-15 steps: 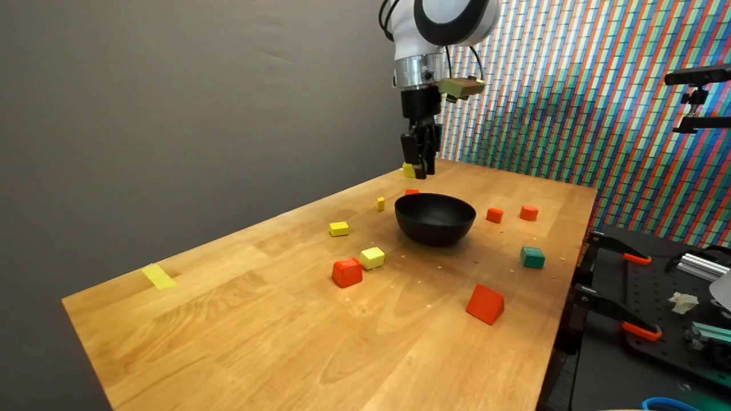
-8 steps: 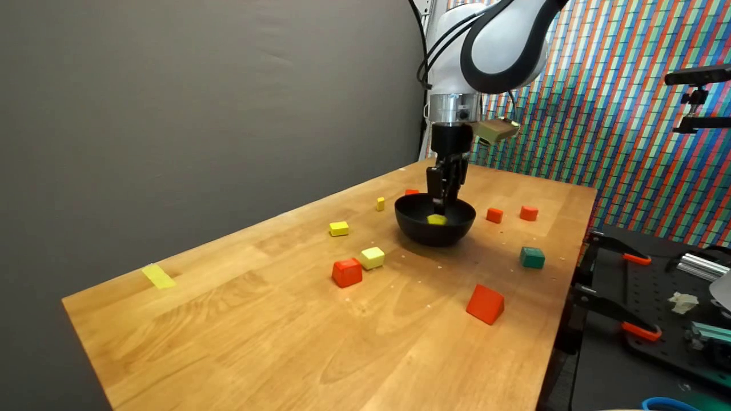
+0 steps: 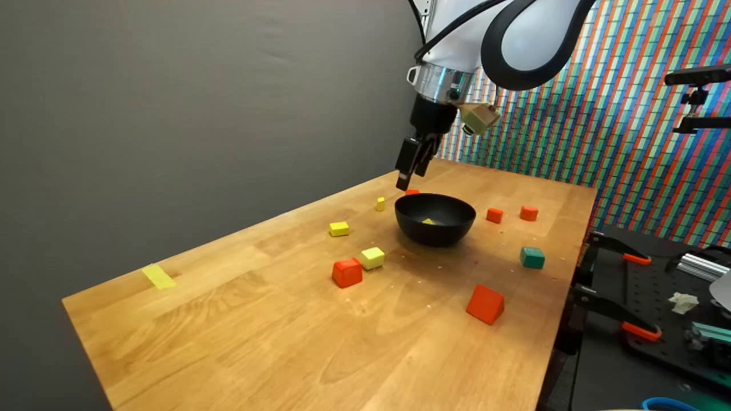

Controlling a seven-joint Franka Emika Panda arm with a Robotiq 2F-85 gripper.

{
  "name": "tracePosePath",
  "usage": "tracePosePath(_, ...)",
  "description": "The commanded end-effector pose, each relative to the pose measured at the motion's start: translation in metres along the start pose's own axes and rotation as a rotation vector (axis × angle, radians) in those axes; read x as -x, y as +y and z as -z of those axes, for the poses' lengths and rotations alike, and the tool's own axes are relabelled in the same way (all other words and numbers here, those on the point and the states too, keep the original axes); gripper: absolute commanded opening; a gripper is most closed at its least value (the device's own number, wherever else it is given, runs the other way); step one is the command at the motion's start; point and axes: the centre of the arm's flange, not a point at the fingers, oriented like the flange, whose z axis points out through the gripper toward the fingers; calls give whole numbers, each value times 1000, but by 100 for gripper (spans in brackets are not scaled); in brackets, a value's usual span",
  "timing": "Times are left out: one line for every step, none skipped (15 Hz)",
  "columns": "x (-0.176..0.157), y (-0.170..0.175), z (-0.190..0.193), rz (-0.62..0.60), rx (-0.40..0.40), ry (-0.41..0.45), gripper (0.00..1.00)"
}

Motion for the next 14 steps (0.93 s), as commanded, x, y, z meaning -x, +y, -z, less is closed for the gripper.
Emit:
tracePosePath(-38, -22, 4, 90, -7, 48, 100)
tracePosePath(-49, -25, -1, 100, -14, 38, 99)
tracePosePath(-60, -27, -7, 107, -27, 28, 100)
tracePosePath(-70, -28, -14, 116, -30, 18, 100)
tracePosePath(-82, -29, -24, 126, -30, 4, 100)
tracePosePath(-90, -30, -33, 137, -29, -8, 100)
tracePosePath(-100, -29, -46, 149, -22, -24, 100)
tracePosePath(-108, -30, -58, 162, -17, -40, 100)
tracePosePath(-113, -31, -70, 175, -11, -62, 100)
tracePosePath(-118, -33, -82, 182, -14, -83, 100)
tracePosePath(-121, -36, -92, 190, -15, -103, 100)
tracePosePath(-124, -38, -103, 194, -19, -123, 100)
tracePosePath(-125, -40, -113, 206, -15, -139, 100)
tracePosePath(-126, -42, -121, 216, -11, -155, 100)
